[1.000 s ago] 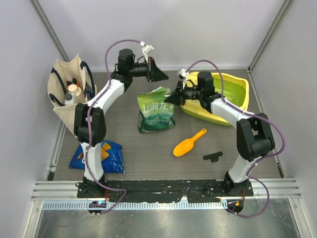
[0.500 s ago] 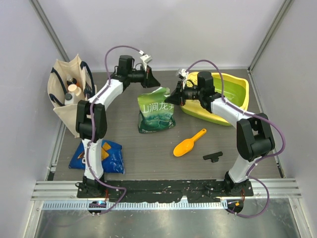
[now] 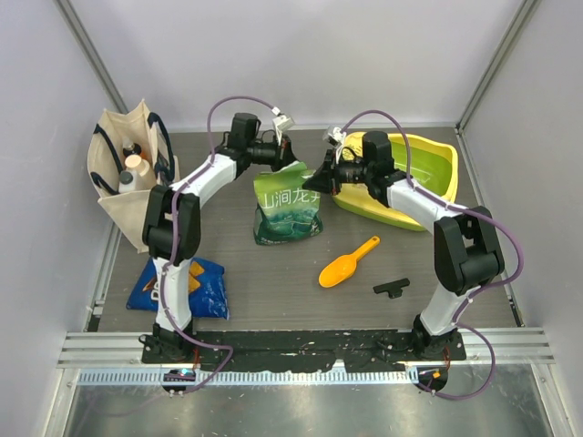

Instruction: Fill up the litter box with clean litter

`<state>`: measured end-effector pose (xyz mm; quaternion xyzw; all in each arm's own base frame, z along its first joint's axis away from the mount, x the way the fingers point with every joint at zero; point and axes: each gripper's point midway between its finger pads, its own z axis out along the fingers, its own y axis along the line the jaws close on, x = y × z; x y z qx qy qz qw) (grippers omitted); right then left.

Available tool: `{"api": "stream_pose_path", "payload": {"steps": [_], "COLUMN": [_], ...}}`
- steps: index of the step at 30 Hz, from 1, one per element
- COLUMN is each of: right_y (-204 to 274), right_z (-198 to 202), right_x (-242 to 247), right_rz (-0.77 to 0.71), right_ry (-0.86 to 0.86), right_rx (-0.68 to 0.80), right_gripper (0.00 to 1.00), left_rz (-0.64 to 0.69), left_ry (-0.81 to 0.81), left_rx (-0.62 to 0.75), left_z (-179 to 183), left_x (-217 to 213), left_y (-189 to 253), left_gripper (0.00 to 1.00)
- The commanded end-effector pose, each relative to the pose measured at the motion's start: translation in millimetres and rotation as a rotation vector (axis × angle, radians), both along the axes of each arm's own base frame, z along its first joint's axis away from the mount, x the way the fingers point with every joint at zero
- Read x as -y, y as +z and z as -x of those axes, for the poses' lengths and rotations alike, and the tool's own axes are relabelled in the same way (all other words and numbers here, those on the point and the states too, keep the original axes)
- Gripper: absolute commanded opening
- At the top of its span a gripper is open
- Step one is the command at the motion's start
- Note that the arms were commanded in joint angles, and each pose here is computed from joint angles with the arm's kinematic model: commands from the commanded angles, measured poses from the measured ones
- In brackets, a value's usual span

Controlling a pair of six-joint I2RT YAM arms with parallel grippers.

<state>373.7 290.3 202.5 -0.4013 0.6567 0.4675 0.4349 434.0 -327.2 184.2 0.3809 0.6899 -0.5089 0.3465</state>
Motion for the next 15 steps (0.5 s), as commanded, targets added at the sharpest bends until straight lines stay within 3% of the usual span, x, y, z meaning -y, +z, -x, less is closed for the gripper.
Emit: {"api": "stream_pose_path", "payload": {"steps": [1, 7, 15], "right_y": [22, 20, 16], "right_z": [-13, -18, -32], "right_x": [-1, 2, 12], "right_rz": [-0.032, -0.023, 0.025], "right_ry": [-0.014, -0.037, -0.100], "right_rx": [0.073, 0.088, 0.148], "right_gripper": [0.13, 0.14, 0.24], "left_rz": [0.058, 0.088, 0.111], "left_ry": [-0.060, -0.065, -0.109], "left_rx": [0.034, -0.017, -0.091], "left_z": [23, 25, 34], "left_x": [3, 7, 14], "left_y": [35, 37, 36], "left_gripper": [0.00, 0.00, 0.00]}}
